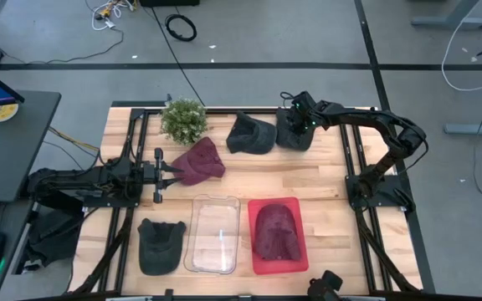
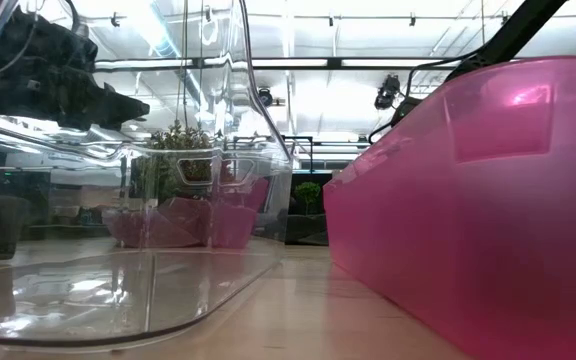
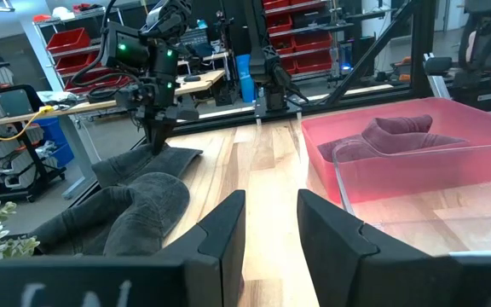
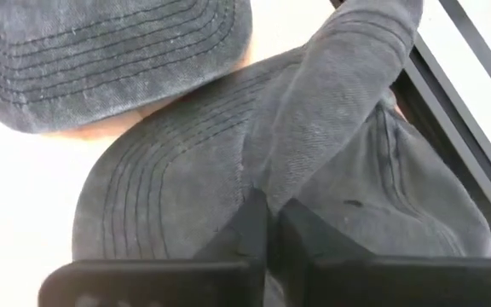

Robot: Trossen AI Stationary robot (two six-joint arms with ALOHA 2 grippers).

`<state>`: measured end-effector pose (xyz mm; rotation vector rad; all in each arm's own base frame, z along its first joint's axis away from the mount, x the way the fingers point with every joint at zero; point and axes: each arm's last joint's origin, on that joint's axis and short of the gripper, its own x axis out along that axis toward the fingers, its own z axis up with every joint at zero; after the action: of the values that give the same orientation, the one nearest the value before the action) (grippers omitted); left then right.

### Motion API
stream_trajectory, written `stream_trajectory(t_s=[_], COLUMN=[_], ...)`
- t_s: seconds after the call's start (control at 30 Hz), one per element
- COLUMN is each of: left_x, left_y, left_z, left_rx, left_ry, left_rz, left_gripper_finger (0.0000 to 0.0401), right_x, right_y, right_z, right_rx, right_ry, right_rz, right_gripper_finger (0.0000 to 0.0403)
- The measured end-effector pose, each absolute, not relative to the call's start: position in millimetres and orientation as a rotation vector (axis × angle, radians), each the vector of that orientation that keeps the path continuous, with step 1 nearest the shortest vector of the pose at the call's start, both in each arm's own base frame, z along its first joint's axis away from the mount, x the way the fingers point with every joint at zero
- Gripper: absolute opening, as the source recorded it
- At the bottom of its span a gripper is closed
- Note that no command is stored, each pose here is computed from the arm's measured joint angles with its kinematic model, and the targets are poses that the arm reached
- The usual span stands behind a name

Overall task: Pick & Place hat
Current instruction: Put the top right black cap into the transparent bin

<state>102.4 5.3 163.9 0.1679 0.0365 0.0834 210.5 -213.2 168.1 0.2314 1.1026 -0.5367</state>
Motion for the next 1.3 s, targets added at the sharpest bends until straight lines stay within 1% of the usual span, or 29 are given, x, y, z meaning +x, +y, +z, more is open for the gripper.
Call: stream_trajectory(t_s=[0.17,0.4,0.7,0.87,1.03,1.3], left_x=[102,102,102,102,102,102], left_y=[5,5,5,5,5,5], left_z=[164,164,164,164,164,164], left_rx=[0.168,0.168,0.168,0.168,0.168,0.168], left_ry=[0.037,0.036,0.036,0.036,0.037,0.036], left_rz=[0.083,0.083,0.083,0.083,0.083,0.083], left_gripper_finger=[0.0115,0.0115,0.0115,0.0115,0.0115,0.0115], right_x=[211,210,209,212,223,237], right_y=[-213,-213,-198,-171,-134,-75], right_z=[168,169,191,207,223,244], right_rx=[0.223,0.233,0.346,0.394,0.349,0.305], right_ry=[1.105,1.096,1.025,1.024,1.011,0.918], right_rz=[-0.531,-0.540,-0.608,-0.592,-0.592,-0.511], right_gripper_finger=[0.0021,0.0006,0.0009,0.0007,0.0007,0.0006])
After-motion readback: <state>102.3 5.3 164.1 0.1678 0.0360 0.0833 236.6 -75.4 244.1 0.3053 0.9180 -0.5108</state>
